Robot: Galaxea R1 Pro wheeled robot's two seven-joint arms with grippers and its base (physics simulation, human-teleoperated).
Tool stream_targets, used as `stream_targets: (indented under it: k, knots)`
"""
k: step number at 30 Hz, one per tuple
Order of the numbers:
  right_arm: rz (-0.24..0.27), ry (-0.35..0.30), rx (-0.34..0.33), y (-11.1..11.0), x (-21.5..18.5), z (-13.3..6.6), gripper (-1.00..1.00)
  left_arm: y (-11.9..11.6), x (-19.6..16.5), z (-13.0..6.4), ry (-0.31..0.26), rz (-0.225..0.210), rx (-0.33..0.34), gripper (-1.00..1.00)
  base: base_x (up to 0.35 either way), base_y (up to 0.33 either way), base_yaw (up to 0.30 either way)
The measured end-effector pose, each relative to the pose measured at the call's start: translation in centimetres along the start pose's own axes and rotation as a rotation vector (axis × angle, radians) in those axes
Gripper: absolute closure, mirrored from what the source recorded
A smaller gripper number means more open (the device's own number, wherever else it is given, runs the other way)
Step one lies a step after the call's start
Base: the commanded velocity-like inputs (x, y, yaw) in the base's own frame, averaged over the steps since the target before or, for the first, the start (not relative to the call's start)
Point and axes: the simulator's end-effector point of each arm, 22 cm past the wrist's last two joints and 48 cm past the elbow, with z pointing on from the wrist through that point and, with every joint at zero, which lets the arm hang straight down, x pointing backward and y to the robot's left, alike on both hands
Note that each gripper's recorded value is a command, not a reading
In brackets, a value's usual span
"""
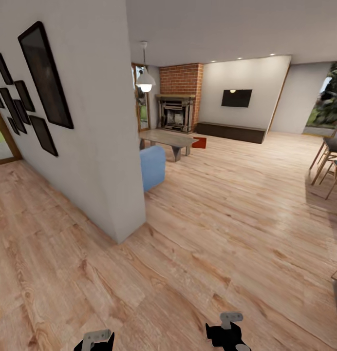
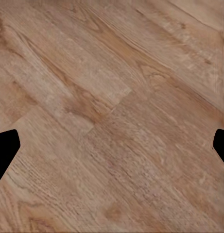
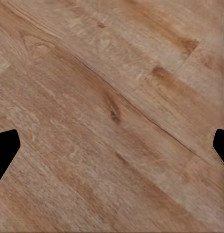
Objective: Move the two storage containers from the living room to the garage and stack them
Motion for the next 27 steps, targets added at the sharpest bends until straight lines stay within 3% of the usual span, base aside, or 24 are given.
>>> stream_targets:
  k: [27]
  knots:
    - [0.000,0.000,0.000,0.00,0.00,0.00,-1.00,0.00,0.00,0.00,0.000,0.000,0.000,-1.00,0.347,0.000,-0.264]
